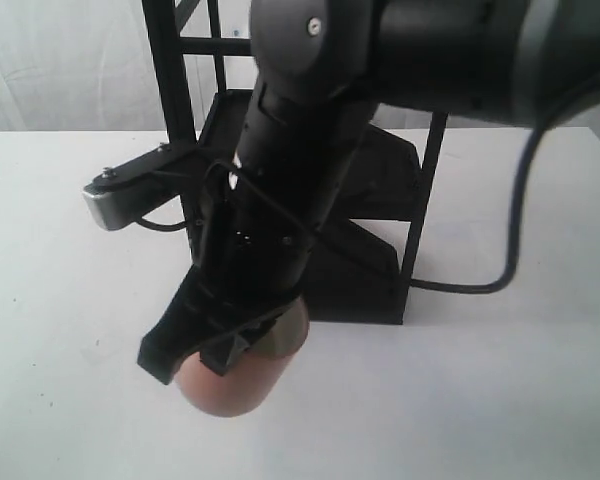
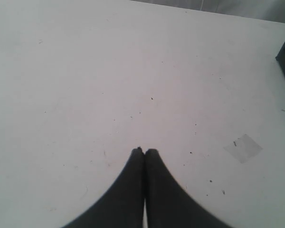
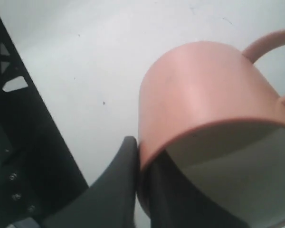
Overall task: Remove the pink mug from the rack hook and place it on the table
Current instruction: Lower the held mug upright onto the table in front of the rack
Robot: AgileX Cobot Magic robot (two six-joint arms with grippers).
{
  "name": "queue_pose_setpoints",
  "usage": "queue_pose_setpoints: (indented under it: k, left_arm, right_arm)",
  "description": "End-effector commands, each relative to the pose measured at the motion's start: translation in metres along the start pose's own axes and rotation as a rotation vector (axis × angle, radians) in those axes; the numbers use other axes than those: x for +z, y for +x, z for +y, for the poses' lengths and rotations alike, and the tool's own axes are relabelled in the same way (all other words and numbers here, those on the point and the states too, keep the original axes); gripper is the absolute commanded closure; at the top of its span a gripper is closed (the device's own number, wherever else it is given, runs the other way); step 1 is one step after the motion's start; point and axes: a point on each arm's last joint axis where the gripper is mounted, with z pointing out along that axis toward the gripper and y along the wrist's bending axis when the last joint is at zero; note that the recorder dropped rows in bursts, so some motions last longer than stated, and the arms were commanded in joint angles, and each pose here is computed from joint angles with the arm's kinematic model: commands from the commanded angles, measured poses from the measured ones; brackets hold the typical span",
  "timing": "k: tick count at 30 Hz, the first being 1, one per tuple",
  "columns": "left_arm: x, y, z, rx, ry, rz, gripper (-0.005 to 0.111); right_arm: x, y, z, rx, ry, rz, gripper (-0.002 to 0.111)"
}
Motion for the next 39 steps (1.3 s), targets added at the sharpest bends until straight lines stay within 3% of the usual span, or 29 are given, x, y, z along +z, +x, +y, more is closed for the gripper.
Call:
queue_pose_setpoints:
  k: [1,10,12,15,22,39]
  left_arm:
    - [0.0,0.001,0.0,0.002,0.006,-0.002,0.107]
    - [0.0,0.001,0.0,0.002,0.006,-0.002,0.107]
    - [0.0,0.001,0.0,0.002,0.006,-0.002,0.107]
    - [0.0,0.001,0.0,0.002,0.006,-0.002,0.107]
    - [0.0,0.001,0.0,0.002,0.006,-0.002,0.107]
    - [0.0,0.001,0.0,0.002,0.006,-0.002,0.107]
  right_arm:
    - [0.01,-0.007,0.001,0.017,-0.041,0.008,0.108]
    - [0.011,-0.003,-0.018,-0.054,0.157,0.068,0.108]
    - [0.01,-0.009,-0.02,-0.058,0.187,-0.002,0.108]
    - [0.013,-0.017,-0.02,-0.011,0.178,-0.084,0.108]
    - [0.057,-0.008,-0.03,0.028,0.121,0.164,0.108]
    - [0.067,-0.014,-0.035,0.025,0.137,0.128,0.108]
